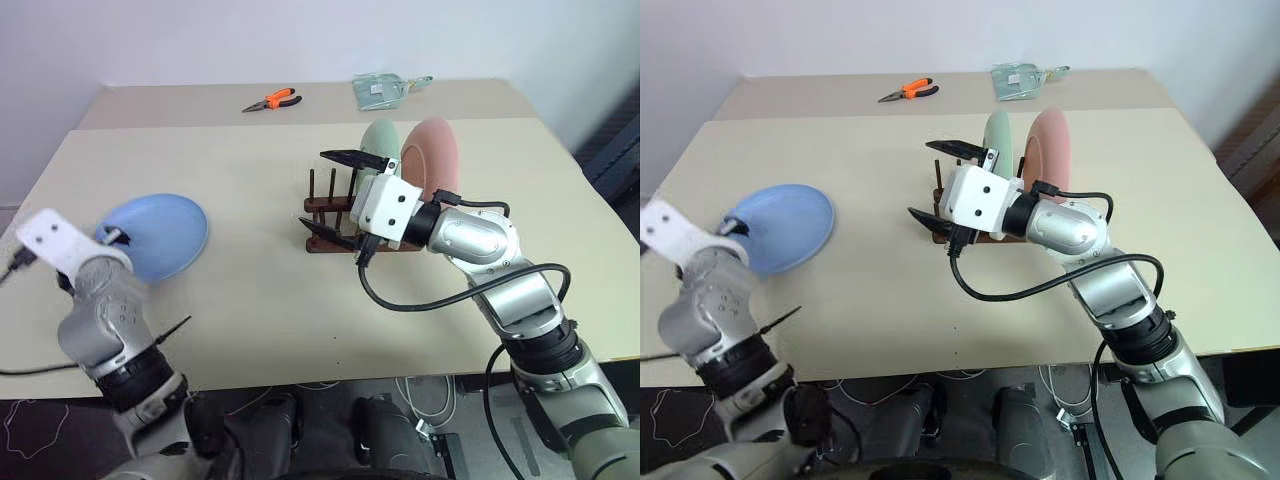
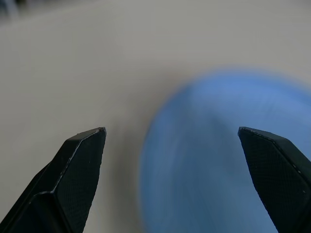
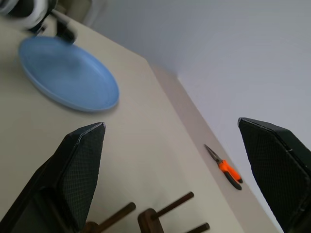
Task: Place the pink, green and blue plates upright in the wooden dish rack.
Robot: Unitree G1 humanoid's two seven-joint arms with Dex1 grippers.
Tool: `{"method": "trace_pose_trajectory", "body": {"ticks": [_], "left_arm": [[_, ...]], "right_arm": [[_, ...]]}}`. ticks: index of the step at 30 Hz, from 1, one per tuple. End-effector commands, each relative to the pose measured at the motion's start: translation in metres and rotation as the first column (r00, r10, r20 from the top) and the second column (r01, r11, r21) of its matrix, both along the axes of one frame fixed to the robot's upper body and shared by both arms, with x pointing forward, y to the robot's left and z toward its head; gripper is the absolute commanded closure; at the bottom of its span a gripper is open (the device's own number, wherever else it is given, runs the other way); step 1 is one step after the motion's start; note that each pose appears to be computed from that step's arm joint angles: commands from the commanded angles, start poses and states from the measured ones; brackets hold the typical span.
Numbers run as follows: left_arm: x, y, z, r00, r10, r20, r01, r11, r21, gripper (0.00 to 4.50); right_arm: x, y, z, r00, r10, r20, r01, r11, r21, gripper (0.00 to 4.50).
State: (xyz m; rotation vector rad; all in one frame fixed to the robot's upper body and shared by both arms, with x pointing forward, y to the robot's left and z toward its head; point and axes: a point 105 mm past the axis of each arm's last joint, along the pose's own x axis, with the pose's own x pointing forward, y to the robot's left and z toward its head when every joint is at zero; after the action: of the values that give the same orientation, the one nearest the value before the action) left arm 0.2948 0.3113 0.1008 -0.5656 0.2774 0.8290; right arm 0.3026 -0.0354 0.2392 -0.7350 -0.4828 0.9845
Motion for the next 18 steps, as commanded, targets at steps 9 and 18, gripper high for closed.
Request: {"method": "trace_pose_trajectory", "body": {"ticks": [9,18], "left_arm": [[0.026,-0.004,0.023,0.974,-0.099,0.204,0.126,0.985,-0.122,4.19],[0.065,-0.074,0.151,0.67,-0.601,0.435,0.435,0.793,0.426,4.39]], "right_arm": [[-0.001,-0.001,0.005,1.0,-0.003,0.017,0.003,1.0,0.019,0.0],[-0.008,0.006,0.009,0.996,0.008,0.089,-0.009,1.0,0.004,0.0]]}}
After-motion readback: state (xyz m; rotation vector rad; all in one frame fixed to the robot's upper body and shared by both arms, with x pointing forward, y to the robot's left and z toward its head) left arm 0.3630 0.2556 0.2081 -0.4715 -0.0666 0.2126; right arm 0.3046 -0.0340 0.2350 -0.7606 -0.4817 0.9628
